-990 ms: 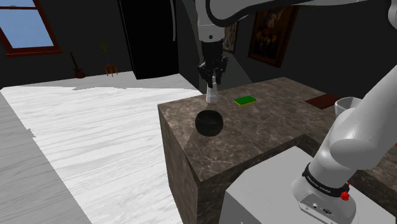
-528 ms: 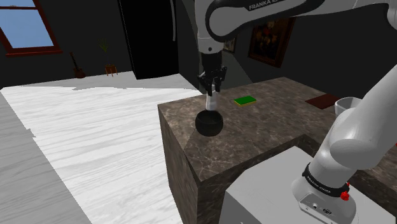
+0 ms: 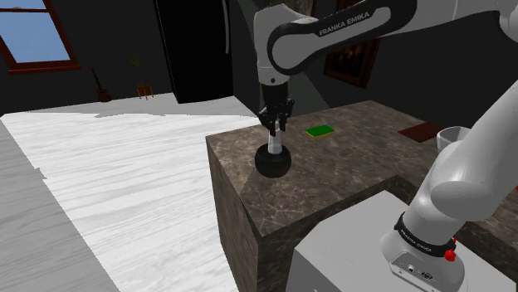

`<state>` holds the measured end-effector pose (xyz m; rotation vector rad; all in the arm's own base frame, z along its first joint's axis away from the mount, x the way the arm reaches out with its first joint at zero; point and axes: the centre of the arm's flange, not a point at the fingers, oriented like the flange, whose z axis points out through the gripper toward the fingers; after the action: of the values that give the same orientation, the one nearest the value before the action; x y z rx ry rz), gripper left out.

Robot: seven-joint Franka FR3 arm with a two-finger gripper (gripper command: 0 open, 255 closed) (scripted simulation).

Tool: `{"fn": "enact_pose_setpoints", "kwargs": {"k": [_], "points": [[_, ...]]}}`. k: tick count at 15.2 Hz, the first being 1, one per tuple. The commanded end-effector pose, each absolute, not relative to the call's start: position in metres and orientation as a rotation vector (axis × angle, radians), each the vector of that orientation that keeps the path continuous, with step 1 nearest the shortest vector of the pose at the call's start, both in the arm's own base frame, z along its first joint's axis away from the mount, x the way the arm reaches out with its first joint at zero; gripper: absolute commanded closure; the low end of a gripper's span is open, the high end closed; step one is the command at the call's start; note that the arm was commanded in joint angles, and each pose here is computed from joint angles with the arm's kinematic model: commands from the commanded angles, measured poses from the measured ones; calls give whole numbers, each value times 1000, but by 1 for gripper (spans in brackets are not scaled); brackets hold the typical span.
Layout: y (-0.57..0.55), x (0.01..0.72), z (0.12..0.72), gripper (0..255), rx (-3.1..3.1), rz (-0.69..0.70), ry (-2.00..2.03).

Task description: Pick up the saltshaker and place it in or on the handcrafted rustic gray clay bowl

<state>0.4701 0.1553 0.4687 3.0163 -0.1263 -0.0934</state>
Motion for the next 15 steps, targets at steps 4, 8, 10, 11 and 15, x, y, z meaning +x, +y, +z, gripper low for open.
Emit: {"fn": "enact_pose_setpoints", "kwargs": {"k": [4, 8, 10, 11, 15], "points": [[155, 470, 462, 255, 3017, -92, -126], [155, 470, 462, 255, 3017, -92, -126], [155, 470, 462, 0, 3017, -92, -126], [155, 470, 462, 0, 3017, -93, -126], [156, 471, 475, 0, 3017, -92, -126]]}}
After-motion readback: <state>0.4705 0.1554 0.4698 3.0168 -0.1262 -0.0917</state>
